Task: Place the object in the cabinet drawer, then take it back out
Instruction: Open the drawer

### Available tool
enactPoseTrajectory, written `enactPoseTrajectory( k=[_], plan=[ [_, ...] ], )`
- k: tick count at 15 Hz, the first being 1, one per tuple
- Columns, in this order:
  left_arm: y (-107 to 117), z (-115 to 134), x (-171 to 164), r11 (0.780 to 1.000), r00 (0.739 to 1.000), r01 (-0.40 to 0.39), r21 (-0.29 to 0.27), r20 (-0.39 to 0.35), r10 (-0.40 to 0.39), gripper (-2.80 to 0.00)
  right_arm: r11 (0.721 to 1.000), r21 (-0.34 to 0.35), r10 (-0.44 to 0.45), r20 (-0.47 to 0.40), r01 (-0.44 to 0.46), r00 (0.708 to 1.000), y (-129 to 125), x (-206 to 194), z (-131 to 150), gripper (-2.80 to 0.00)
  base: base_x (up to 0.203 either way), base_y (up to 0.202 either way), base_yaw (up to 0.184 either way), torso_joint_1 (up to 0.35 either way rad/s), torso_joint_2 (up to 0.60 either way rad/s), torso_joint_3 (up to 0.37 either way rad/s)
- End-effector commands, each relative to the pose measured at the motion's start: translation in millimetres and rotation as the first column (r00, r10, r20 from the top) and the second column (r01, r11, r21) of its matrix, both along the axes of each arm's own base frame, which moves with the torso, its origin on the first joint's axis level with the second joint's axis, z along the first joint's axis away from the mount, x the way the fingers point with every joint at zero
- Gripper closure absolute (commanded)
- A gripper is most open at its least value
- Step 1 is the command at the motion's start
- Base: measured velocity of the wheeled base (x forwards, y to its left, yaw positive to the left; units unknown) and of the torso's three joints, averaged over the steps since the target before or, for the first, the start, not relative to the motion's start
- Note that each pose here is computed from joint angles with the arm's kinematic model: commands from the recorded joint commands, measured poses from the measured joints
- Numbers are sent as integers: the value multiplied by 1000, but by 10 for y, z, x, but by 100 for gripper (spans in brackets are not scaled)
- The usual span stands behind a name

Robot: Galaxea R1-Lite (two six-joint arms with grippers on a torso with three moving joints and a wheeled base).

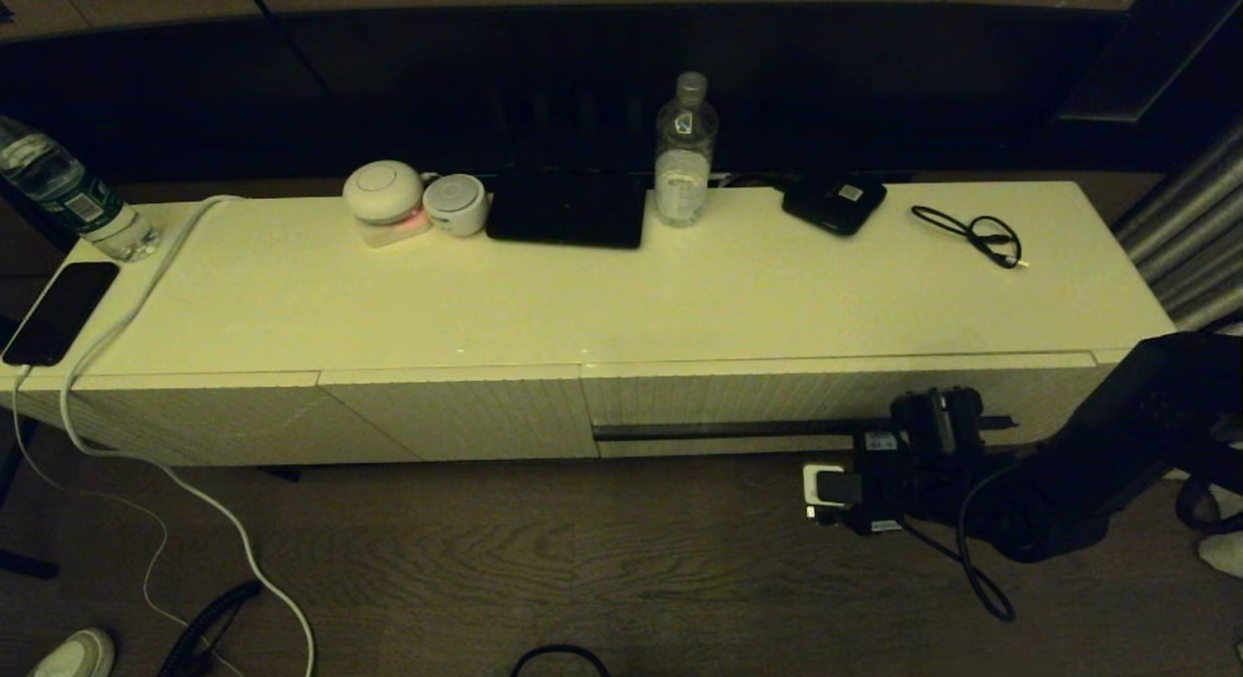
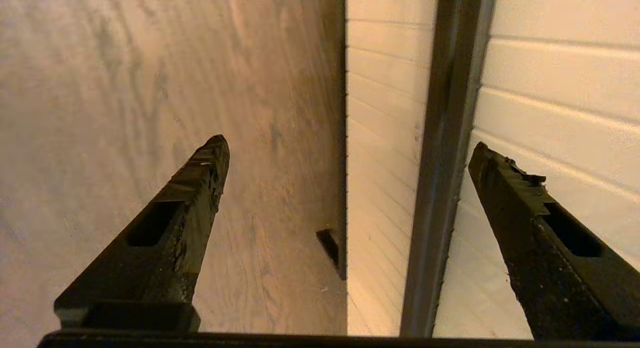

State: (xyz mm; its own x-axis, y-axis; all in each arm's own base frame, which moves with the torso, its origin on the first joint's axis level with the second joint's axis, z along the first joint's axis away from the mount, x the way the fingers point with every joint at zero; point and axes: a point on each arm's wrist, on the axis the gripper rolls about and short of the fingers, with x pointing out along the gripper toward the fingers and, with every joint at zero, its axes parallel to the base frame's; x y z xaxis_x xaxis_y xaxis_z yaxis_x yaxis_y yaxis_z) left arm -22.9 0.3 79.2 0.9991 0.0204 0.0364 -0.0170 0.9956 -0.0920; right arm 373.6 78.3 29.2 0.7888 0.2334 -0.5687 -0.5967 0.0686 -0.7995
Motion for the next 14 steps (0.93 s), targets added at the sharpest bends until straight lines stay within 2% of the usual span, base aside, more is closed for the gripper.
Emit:
enactPoseTrajectory(
  k=[1, 14],
  plan=[
    [0, 0, -1, 1000, 1000, -1, 0, 2, 1, 0, 1000, -5, 2, 12, -2, 1000, 6, 46, -38, -280, 0, 0, 0, 0, 0, 0],
    [0, 0, -1, 1000, 1000, -1, 0, 2, 1, 0, 1000, -14, -23, 7, 23, 1000, -35, 144, -142, -280, 0, 0, 0, 0, 0, 0]
  ],
)
